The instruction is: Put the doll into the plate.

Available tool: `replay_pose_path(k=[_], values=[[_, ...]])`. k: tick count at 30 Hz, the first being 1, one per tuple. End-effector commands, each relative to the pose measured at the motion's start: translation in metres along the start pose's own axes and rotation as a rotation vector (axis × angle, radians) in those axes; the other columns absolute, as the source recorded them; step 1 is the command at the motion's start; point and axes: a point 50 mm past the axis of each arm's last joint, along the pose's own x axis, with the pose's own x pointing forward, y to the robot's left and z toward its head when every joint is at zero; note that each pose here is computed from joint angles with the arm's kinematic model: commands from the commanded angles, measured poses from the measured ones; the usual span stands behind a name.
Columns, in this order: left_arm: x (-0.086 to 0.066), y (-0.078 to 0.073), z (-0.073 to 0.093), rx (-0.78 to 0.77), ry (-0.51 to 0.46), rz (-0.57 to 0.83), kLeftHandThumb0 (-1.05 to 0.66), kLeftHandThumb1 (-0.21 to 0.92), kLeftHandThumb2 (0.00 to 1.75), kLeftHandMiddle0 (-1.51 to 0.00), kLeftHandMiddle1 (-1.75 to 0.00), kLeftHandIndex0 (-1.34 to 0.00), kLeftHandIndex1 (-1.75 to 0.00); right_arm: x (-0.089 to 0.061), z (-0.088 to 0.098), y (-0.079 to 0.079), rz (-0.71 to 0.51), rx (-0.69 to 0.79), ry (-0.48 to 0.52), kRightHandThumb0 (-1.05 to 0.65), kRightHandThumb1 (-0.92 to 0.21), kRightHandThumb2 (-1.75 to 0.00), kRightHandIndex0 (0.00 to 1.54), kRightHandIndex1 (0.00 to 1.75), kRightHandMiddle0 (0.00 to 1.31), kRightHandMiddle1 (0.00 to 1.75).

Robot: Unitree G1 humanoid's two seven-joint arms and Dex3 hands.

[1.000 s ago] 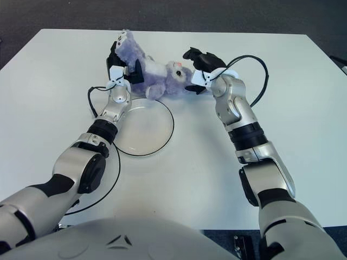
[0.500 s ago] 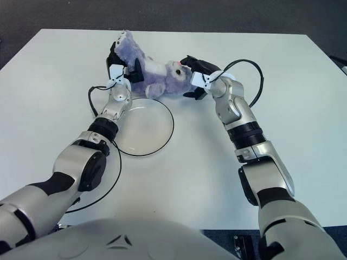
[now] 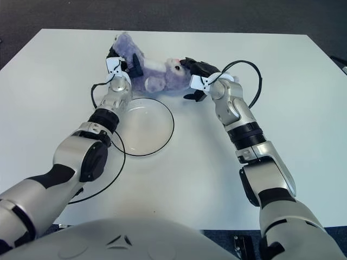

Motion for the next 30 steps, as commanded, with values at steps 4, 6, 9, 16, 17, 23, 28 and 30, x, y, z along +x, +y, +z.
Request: replay_pose_path(k=[4, 6, 9, 16, 17, 23, 28, 30], values=[[-0.004, -0.02, 0.0, -0.042, 0.092, -0.054, 0.0, 0.06, 1.58, -0.83, -1.63, -0.59, -1.75, -0.007, 0.0, 0.008, -0.04, -0.025, -0.023, -0.66, -0.31, -0.85, 0.0, 0.0, 0.0, 0.22], [-0.003, -0.02, 0.0, -0.046, 0.109, -0.057, 0.0, 0.05, 1.58, -0.83, -1.63, -0.6, -1.75, -0.007, 0.0, 0.009, -0.051, -0.038, -0.03, -0.67, -0.32, -0.86, 0.0, 0.0, 0.0, 0.23], [-0.002, -0.021, 0.001, -0.054, 0.131, -0.063, 0.0, 0.05, 1.59, -0.83, -1.64, -0.6, -1.75, -0.007, 0.001, 0.013, -0.069, -0.078, -0.031, -0.7, -0.35, -0.83, 0.0, 0.0, 0.0, 0.21], [-0.001, -0.022, 0.001, -0.073, 0.158, -0.071, 0.0, 0.05, 1.59, -0.84, -1.62, -0.6, -1.75, -0.007, 0.004, 0.02, -0.117, -0.153, 0.008, -0.7, -0.38, -0.81, 0.01, 0.0, 0.0, 0.11], [-0.001, -0.023, 0.001, -0.08, 0.164, -0.075, 0.0, 0.05, 1.59, -0.84, -1.62, -0.6, -1.75, -0.007, 0.004, 0.022, -0.135, -0.172, 0.022, -0.69, -0.38, -0.81, 0.01, 0.0, 0.0, 0.11], [-0.001, -0.024, 0.001, -0.095, 0.18, -0.085, 0.0, 0.05, 1.58, -0.85, -1.61, -0.59, -1.75, -0.004, 0.004, 0.029, -0.193, -0.216, 0.052, -0.66, -0.37, -0.82, 0.0, 0.0, 0.0, 0.09], [-0.002, -0.026, 0.001, -0.107, 0.19, -0.096, 0.0, 0.06, 1.56, -0.86, -1.58, -0.59, -1.75, -0.002, 0.003, 0.032, -0.252, -0.22, 0.062, -0.64, -0.36, -0.83, 0.0, 0.0, 0.0, 0.05], [-0.002, -0.027, 0.001, -0.117, 0.195, -0.1, 0.0, 0.06, 1.56, -0.86, -1.57, -0.59, -1.75, -0.001, 0.002, 0.035, -0.271, -0.216, 0.063, -0.63, -0.36, -0.84, 0.0, 0.0, 0.0, 0.03]])
